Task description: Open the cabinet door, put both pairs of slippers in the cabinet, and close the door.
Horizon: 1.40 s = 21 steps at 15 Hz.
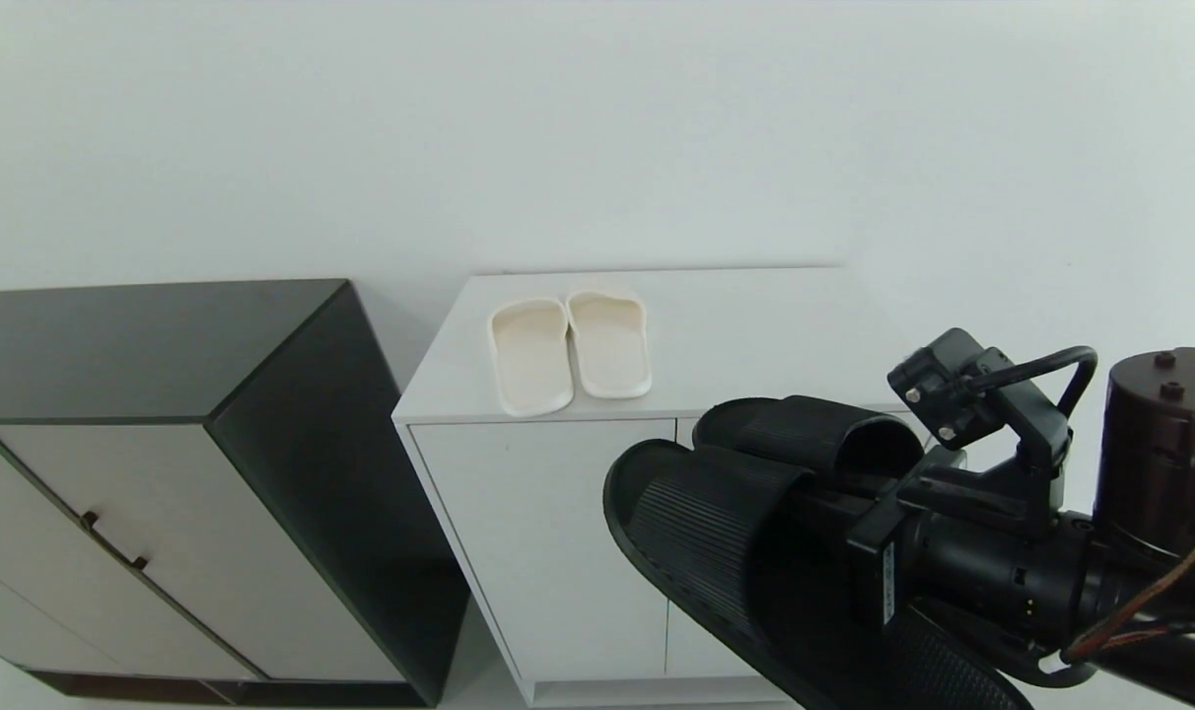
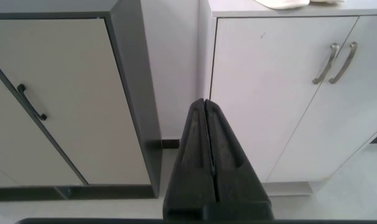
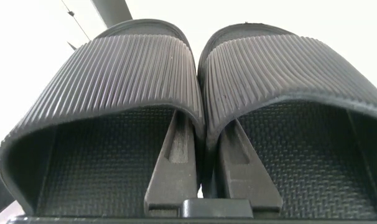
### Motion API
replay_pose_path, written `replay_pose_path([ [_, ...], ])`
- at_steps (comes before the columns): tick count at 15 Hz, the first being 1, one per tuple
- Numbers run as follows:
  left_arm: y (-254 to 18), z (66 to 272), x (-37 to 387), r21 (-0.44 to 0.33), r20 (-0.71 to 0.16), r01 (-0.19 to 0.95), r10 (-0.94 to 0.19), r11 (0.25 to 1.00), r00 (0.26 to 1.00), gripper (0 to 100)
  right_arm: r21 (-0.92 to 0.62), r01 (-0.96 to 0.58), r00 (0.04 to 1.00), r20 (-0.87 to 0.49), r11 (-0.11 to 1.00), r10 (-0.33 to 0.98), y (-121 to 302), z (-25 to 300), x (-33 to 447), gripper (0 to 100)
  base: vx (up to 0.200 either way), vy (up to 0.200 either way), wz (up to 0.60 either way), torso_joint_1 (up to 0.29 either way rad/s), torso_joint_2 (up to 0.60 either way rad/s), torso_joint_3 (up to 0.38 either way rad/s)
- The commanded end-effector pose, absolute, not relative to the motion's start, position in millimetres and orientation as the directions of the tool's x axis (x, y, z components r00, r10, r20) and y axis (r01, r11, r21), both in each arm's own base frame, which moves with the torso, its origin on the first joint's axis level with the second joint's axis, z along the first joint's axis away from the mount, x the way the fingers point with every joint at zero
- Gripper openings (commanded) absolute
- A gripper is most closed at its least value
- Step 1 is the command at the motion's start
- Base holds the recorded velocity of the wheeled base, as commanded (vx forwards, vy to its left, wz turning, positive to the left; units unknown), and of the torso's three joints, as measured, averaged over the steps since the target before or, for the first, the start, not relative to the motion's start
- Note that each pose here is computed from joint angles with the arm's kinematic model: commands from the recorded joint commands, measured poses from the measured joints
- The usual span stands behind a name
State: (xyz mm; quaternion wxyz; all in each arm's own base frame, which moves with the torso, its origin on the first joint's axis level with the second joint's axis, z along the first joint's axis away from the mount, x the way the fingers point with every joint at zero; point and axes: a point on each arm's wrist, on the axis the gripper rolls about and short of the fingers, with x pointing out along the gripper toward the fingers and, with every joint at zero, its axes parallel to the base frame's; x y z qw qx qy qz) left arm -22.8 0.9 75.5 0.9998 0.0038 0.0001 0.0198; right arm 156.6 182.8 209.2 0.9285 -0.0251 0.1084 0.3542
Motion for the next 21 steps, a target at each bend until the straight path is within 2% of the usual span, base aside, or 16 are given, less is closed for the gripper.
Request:
replay_pose_path([
  [1, 1.0, 75.5, -22.7, 0.008, -0.002, -0.04, 0.04, 0.999, 0.999, 0, 0.03, -0.665, 0.723, -0.224, 0.747, 0.653, 182.9, 207.9, 156.5, 0, 0.0, 0.0, 0.0, -0.139, 0.32, 0.168],
  [8, 1.0, 75.5, -22.7, 0.006, -0.002, -0.04, 0.04, 0.999, 0.999, 0, 0.029, -0.663, 0.724, -0.229, 0.748, 0.651, 182.6, 206.6, 156.3, 0, 0.0, 0.0, 0.0, -0.212, 0.52, 0.295],
  [9, 1.0, 75.5, -22.7, 0.002, -0.002, -0.04, 0.04, 0.999, 0.999, 100, 0.029, -0.663, 0.723, -0.232, 0.748, 0.65, 182.4, 206.0, 156.2, 0, 0.0, 0.0, 0.0, -0.207, 0.51, 0.315],
  [11, 1.0, 75.7, -22.7, -0.018, 0.0, -0.043, 0.043, 0.999, 0.999, 100, 0.028, -0.663, 0.723, -0.236, 0.748, 0.65, 182.4, 204.5, 156.1, 0, 0.0, 0.0, 0.0, -0.198, 0.51, 0.308],
  [21, 1.0, 75.7, -22.7, -0.005, 0.0, -0.04, 0.04, 0.999, 0.999, 100, 0.021, -0.664, 0.721, -0.249, 0.748, 0.647, 181.4, 200.7, 155.3, 0, 0.0, 0.0, 0.0, -0.161, 0.48, 0.322],
])
